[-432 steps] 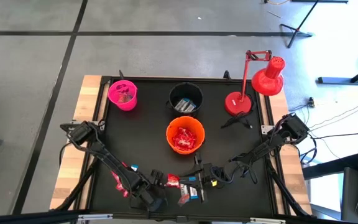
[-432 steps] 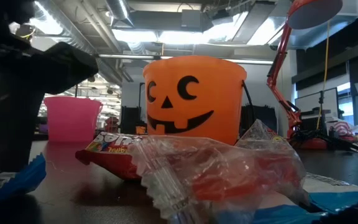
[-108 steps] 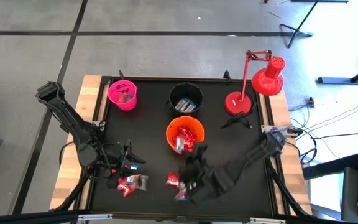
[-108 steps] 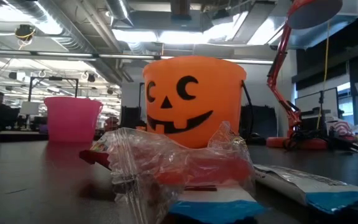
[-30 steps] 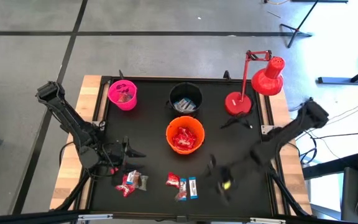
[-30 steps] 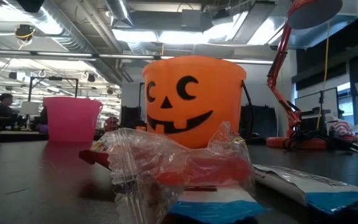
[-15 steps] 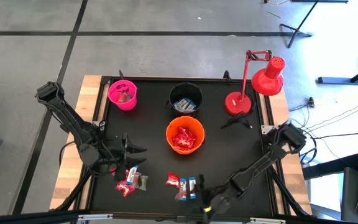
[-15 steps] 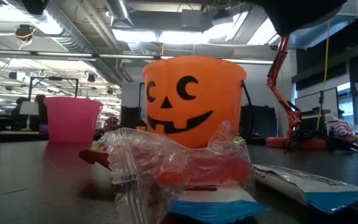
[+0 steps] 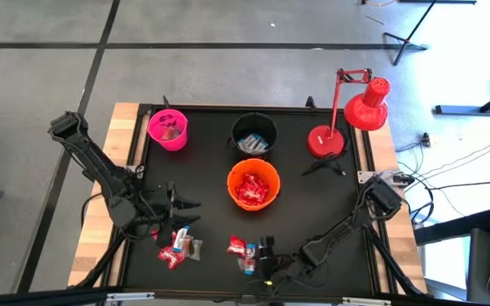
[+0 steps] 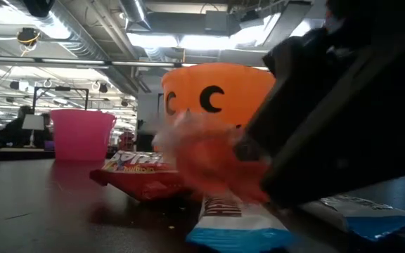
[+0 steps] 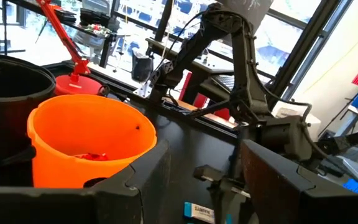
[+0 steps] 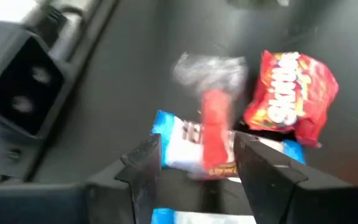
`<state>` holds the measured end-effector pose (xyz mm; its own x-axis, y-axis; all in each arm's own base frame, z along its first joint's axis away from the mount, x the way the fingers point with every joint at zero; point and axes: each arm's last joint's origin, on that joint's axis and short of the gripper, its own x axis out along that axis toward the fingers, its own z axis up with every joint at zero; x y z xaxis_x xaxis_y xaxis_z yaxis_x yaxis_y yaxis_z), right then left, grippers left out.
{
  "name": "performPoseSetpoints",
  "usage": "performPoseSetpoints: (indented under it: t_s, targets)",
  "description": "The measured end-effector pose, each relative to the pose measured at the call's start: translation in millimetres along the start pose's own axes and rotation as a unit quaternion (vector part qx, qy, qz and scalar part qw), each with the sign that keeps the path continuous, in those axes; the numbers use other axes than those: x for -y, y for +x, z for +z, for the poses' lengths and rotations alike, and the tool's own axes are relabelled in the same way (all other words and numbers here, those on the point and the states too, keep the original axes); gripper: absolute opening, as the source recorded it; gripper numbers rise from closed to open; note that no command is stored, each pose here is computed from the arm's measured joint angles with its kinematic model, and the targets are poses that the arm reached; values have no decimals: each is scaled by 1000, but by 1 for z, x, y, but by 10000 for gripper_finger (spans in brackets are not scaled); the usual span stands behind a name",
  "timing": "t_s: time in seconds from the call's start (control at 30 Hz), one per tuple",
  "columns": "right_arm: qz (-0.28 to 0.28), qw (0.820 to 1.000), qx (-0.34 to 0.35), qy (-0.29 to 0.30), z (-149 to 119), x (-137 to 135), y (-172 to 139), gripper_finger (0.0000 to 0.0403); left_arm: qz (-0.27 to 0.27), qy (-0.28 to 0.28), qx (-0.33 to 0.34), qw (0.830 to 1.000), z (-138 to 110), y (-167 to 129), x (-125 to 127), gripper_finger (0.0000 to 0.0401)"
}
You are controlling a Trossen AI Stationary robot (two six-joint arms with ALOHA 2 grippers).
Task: Sort candy
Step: Put the orange gummy into the pink bucket
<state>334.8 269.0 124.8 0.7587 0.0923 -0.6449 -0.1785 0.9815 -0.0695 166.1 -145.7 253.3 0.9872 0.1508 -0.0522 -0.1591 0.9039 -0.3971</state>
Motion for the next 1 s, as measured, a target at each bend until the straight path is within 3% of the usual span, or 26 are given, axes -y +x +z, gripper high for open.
performPoseSetpoints:
  t_s: [0.23,0.33,0.63,0.7,1.0]
  targets:
    - [-19,1000,-17,1,-5,4,4,197,1,0,-1,1000,0,0,0,184]
    - [-24,1000,-16,3,-5,4,4,178,1,1,-1,1000,0,0,0,184]
    - [-23,1000,-16,4,-4,4,3,28,3,7,-4,1000,-3,1,0,184]
    - [-17,1000,-14,6,-1,4,1,11,4,10,-7,1000,-5,2,0,184]
    - [-16,999,38,-5,52,0,-25,41,-10,25,-27,999,-15,5,3,184]
